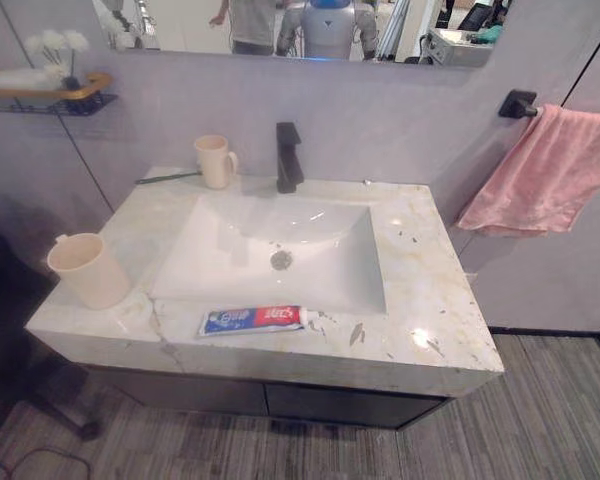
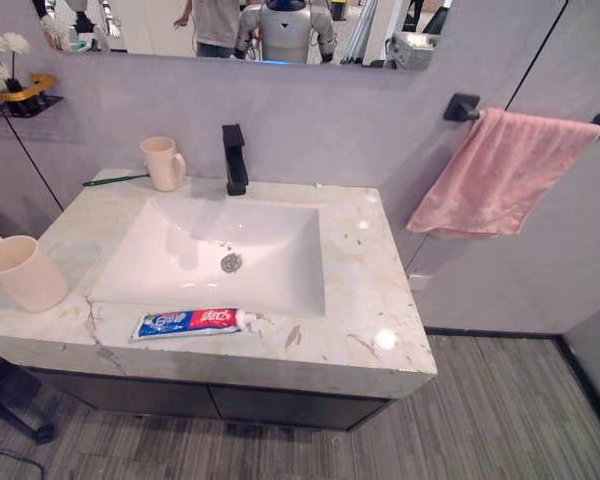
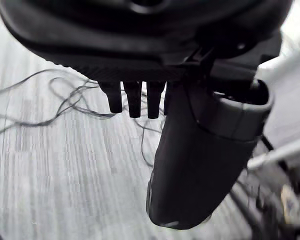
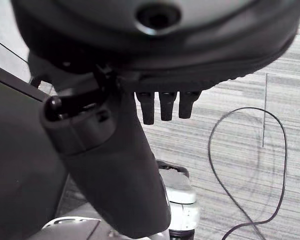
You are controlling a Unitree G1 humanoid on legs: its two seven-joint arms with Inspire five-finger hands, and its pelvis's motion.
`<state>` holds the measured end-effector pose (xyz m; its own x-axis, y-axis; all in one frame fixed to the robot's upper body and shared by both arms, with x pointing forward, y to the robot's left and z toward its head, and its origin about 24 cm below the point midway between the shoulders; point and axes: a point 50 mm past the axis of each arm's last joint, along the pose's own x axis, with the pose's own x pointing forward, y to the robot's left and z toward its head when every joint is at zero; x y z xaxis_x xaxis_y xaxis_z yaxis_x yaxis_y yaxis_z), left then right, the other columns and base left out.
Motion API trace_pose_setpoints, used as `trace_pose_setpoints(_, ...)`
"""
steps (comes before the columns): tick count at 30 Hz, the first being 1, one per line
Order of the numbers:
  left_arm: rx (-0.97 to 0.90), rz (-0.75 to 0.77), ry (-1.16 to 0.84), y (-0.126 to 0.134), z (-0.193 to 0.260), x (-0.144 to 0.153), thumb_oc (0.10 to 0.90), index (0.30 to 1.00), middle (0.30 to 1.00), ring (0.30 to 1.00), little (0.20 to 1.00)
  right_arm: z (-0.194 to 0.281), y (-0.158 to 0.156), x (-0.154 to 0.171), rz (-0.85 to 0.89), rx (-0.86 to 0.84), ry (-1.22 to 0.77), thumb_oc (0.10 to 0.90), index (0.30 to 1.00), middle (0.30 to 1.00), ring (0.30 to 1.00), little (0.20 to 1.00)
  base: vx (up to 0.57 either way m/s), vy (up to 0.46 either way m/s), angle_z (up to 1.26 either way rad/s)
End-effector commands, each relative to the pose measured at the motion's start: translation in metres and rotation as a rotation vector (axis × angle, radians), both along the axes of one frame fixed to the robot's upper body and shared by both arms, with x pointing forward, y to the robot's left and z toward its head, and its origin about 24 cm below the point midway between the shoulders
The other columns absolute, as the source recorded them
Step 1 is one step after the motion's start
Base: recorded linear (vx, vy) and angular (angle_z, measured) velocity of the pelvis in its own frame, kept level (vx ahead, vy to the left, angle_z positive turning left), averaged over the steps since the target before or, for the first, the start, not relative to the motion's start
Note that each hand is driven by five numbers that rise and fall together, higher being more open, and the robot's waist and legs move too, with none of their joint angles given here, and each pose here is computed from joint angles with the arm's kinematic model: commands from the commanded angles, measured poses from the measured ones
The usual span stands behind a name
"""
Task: Organize the bathroom.
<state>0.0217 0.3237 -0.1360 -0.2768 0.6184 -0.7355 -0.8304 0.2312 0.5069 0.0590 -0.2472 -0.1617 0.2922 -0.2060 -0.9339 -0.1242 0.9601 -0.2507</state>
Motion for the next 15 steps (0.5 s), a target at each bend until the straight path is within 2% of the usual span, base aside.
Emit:
trace_pose_setpoints(1,0.012,-0.074,0.003,0.014,0.007,0.008,0.800,0.900,0.900,0.900,0.900,0.017,-0.029,0.037,0.034,-0.074,-0.098,0.800,0.900,0.900,0.900,0.900,-0.03,0.250,-0.85)
trace_pose_setpoints(5,-0.037,-0.156,0.087,0.011,0.004,-0.004,0.800,0.900,0.900,0.900,0.900,0.021,-0.027,0.050,0.094,-0.066,-0.163,0.800,0.900,0.900,0.900,0.900,-0.08,0.221,-0.80)
trace_pose_setpoints(8,-0.013,-0.189,0.062,0.018,0.008,0.001,0.800,0.900,0.900,0.900,0.900,0.023,-0.024,0.059,0.150,-0.052,-0.184,0.800,0.900,0.900,0.900,0.900,-0.22,0.171,-0.87)
trace_pose_setpoints(11,0.017,-0.194,0.029,0.019,0.010,0.017,0.800,0.900,0.900,0.900,0.900,0.026,-0.018,0.071,0.185,-0.043,-0.224,0.800,0.900,0.900,0.900,0.900,-0.21,0.010,-0.31)
trace_pose_setpoints(15,0.025,-0.181,0.029,0.014,0.008,0.022,0.800,0.900,0.900,0.900,0.900,0.028,-0.007,0.087,0.199,-0.048,-0.263,0.800,0.900,0.900,0.900,0.900,-0.22,-0.141,-0.20)
